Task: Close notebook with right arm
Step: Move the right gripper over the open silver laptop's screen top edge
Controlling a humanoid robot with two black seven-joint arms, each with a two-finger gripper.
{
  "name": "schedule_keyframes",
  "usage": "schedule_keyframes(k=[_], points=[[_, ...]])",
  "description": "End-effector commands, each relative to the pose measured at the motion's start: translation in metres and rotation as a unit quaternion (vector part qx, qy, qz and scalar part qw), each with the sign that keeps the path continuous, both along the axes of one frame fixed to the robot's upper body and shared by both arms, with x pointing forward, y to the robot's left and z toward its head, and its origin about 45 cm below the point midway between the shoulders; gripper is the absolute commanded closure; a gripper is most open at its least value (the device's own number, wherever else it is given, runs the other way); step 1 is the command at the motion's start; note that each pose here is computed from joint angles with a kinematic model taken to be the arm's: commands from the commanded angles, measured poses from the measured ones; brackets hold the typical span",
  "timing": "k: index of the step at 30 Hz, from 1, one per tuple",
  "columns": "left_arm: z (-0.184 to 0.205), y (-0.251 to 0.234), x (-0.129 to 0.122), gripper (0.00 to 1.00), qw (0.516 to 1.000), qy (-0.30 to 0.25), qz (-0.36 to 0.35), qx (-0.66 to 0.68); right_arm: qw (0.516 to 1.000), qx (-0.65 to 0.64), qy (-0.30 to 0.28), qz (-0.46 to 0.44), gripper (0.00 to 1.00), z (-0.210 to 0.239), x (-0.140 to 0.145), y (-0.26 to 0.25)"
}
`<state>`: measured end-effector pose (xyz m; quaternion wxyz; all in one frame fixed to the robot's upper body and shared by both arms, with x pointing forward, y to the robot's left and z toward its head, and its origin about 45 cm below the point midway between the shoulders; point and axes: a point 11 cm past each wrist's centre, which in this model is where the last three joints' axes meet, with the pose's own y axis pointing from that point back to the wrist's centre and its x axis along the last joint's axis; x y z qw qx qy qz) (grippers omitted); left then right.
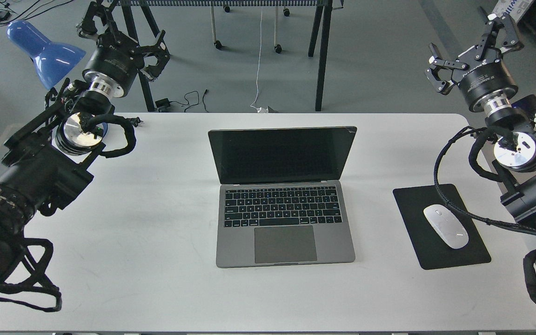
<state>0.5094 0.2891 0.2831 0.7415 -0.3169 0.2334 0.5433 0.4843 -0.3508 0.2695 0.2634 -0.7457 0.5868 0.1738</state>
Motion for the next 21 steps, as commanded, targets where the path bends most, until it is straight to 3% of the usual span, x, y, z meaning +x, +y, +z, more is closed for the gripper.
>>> schedule_keyframes(k=[1, 10, 21], points=[[0.000, 0.001, 0.000, 0.00, 1.000, 0.000, 0.000, 0.004, 1.000, -0.004, 0.003, 0.003, 0.00, -0.002, 0.000, 0.002], [0.000, 0.002, 0.000, 0.00, 1.000, 0.000, 0.001, 0.009, 0.999, -0.046, 0.013, 0.023, 0.00, -0.002, 0.003, 0.013], [0.000, 0.002, 0.001, 0.00, 1.000, 0.000, 0.001, 0.007, 0.978, -0.175, 0.032, 0.110, 0.00, -0.003, 0.020, 0.106]])
